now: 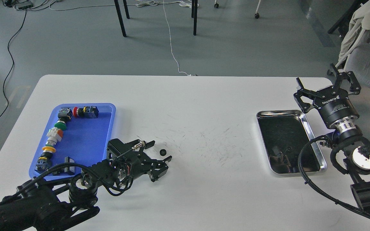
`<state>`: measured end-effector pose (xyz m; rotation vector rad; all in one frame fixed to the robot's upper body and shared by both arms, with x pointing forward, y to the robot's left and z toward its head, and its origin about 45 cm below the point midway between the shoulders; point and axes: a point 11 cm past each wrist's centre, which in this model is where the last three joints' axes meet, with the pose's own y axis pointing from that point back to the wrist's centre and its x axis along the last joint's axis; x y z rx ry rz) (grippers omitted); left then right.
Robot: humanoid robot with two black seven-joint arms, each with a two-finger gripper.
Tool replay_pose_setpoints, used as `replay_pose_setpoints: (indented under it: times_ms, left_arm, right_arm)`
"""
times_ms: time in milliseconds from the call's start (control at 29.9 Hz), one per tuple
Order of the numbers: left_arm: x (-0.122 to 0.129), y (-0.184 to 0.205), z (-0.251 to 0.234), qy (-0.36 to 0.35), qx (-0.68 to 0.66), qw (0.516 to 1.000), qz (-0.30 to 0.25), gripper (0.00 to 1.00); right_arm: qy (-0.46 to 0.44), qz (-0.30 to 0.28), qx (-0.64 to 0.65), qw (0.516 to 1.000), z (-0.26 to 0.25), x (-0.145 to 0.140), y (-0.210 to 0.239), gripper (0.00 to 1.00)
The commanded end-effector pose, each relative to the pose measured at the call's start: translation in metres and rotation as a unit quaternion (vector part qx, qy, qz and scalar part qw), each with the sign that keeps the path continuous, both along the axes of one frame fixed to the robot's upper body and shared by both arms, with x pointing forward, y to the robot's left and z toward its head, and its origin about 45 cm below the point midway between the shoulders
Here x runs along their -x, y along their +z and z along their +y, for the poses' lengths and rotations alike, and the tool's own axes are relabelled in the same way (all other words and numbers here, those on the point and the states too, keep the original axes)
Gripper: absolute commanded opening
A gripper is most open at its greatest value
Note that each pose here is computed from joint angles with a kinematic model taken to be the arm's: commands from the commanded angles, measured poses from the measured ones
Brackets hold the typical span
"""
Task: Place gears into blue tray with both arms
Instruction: 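Grasp the black part on the table with the left gripper, then carry the black part into the blue tray and release it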
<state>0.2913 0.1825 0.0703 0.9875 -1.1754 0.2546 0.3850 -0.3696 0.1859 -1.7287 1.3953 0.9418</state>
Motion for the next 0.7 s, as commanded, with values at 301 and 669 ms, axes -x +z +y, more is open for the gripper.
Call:
replay_pose_setpoints:
  times_ms: [301,669]
  left_arm:
    - [0.003,0.0,0.007,0.005,0.0,1.0,0.0,0.03]
    - [-0.013,0.082,0.116,0.054,-0.028,0.996,-0.072,0.04]
  right_arm:
    - [-0.002,0.001,0.0,1.0,-0.001,-0.001,0.0,0.97]
    - [-0.002,0.006,-0.007,1.0,0.005,-0.002,-0.003,0.97]
